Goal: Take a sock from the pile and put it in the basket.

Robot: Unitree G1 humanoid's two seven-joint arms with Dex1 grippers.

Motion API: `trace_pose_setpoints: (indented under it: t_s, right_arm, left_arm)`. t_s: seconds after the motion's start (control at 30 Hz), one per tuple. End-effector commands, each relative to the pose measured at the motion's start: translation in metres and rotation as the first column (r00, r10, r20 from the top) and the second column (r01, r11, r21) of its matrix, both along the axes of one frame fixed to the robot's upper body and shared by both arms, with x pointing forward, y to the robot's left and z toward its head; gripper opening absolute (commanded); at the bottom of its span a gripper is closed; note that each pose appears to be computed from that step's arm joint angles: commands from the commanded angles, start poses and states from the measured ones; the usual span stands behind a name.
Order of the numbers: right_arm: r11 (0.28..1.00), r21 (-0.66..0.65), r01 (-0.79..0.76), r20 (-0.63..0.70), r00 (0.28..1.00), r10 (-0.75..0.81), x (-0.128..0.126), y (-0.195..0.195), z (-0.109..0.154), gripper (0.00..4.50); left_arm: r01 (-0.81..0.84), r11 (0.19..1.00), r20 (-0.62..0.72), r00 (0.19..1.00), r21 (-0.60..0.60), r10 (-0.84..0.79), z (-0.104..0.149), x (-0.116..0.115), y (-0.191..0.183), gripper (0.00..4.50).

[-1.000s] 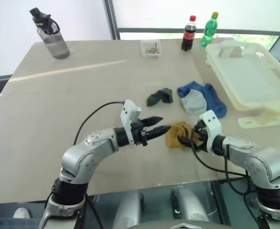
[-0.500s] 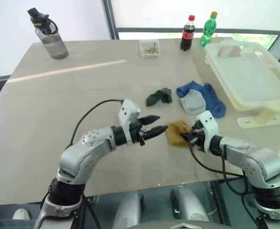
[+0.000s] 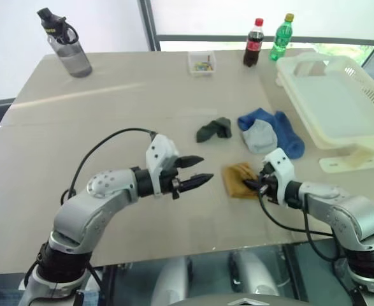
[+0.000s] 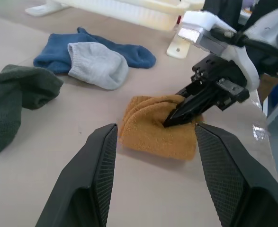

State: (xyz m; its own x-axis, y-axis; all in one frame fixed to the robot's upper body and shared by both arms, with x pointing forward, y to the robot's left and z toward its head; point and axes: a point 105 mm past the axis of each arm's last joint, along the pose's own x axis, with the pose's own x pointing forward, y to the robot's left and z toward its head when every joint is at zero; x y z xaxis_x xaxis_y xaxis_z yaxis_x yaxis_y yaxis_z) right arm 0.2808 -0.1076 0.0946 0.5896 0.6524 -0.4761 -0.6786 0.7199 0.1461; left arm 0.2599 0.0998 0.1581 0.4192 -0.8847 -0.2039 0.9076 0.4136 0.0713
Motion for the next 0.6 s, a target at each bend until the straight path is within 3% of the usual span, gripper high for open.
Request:
trace_pose_setpoints:
  t_s: [0.03, 0.3, 0.47, 0.6]
  right_arm:
    - [0.999, 0.030, -0.023, 0.004, 1.000, 0.023, -0.003, -0.002, 0.011, 0.01]
    - [0.996, 0.087, -0.001, 0.085, 0.996, -0.007, 0.009, -0.014, 0.053, 0.01]
    - [0.989, 0.150, -0.012, 0.189, 0.982, -0.017, 0.019, -0.019, 0.101, 0.01]
    - [0.982, 0.181, 0.059, 0.289, 0.951, -0.110, 0.033, -0.046, 0.147, 0.01]
  left_arm:
    - [0.080, 0.994, 0.063, 0.994, 0.068, -0.085, 0.007, -0.014, 0.000, 2.76]
    - [0.112, 0.985, 0.078, 0.989, 0.129, -0.123, 0.009, -0.016, 0.005, 2.76]
    - [0.112, 0.983, 0.111, 0.985, 0.145, -0.129, 0.022, -0.010, 0.008, 2.76]
    - [0.115, 0.980, 0.129, 0.982, 0.160, -0.136, 0.027, -0.009, 0.011, 2.76]
